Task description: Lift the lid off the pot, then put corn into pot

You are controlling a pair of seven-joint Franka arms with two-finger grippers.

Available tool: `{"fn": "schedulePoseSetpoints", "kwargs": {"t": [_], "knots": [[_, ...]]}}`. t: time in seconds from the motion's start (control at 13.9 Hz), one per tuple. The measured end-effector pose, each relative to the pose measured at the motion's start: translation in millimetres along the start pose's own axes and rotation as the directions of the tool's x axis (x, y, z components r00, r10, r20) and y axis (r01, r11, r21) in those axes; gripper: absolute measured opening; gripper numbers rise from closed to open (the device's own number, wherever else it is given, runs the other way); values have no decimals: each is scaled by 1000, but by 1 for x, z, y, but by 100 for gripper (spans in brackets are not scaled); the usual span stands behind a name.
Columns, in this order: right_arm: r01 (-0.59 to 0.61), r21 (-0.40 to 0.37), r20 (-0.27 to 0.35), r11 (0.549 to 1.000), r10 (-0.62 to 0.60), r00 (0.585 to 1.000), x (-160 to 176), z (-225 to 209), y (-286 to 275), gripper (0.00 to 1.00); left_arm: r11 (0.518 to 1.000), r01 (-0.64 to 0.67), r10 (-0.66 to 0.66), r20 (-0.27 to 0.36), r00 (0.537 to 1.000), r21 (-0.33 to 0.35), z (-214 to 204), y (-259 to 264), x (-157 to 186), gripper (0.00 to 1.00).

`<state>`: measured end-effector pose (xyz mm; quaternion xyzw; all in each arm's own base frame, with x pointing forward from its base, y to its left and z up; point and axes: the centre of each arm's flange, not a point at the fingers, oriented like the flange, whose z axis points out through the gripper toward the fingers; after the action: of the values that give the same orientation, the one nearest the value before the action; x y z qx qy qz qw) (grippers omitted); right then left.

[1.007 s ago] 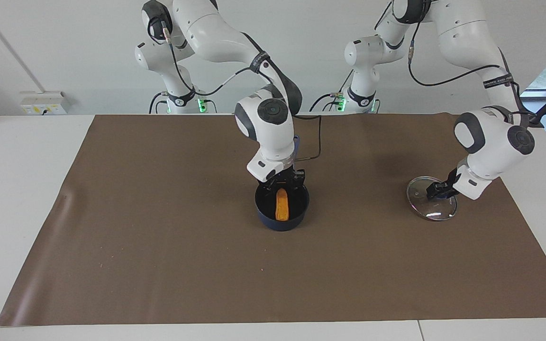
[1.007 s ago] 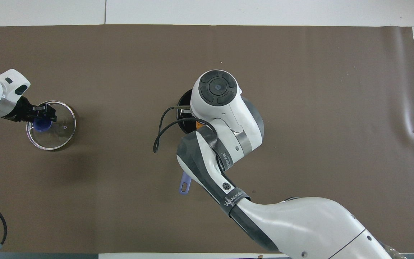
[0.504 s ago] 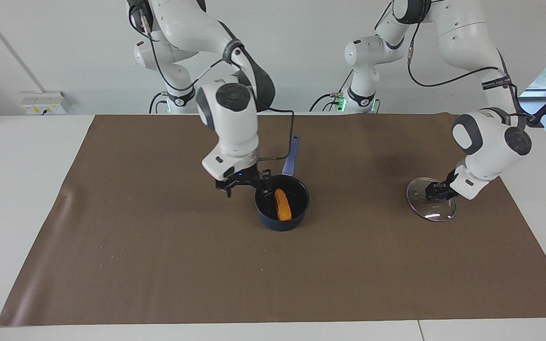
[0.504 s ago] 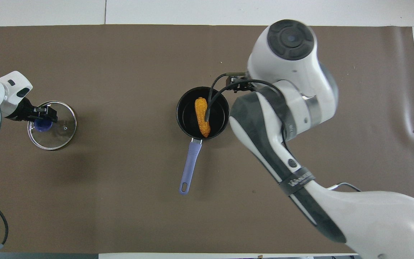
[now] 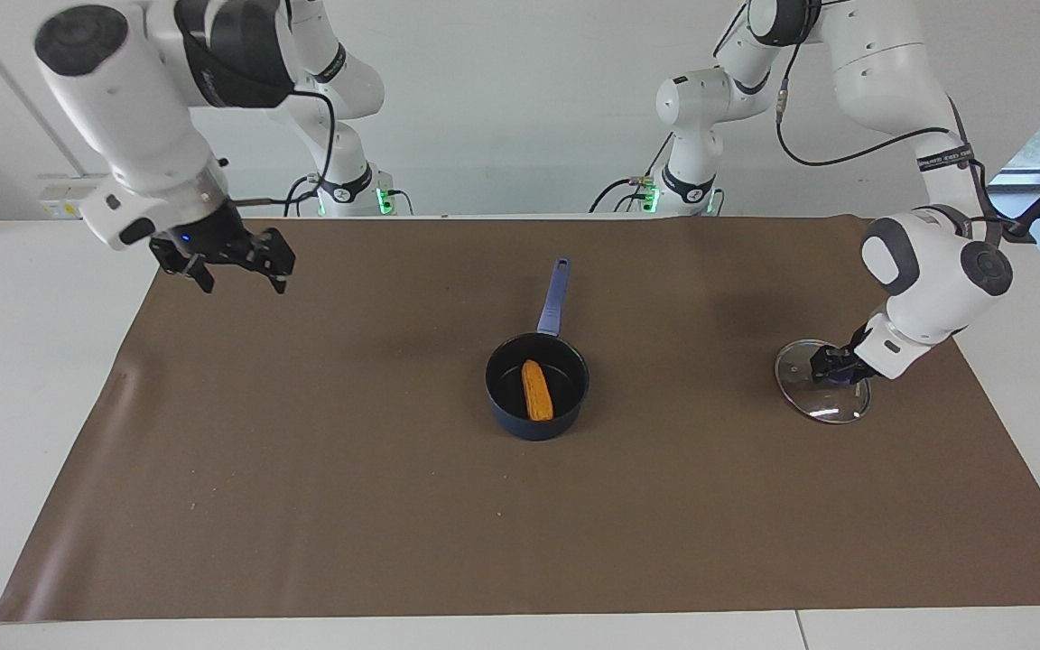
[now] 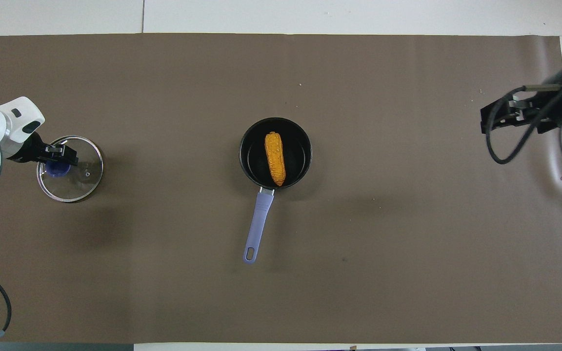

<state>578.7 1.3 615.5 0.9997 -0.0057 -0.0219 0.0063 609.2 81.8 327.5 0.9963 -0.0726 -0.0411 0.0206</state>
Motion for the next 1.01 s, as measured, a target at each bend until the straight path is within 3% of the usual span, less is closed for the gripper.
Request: {"fn": "schedulePoseSetpoints", "kwargs": {"t": [0.14, 0.22, 0.36, 0.65, 1.01], "knots": [[37, 4, -1, 999, -37, 999, -23, -1, 11, 100, 1000, -17, 17, -12, 1000, 4, -5, 1, 3, 97], [46, -4, 0, 999, -46, 999, -30, 5, 11, 100, 1000, -20, 20, -23, 1000, 7, -12, 2, 4, 100], [45, -31, -10, 999, -45, 999, -31, 18, 16, 100, 1000, -25, 25, -37, 999, 9, -38, 8, 7, 100], [48, -29, 9, 998, -48, 999, -25, 31, 49, 100, 998, 68, -67, -52, 996, 9, -135, 60, 3, 100], [85, -30, 7, 996, -85, 996, -24, 30, 31, 100, 997, 72, -72, -16, 997, 10, -234, 100, -54, 100]]}}
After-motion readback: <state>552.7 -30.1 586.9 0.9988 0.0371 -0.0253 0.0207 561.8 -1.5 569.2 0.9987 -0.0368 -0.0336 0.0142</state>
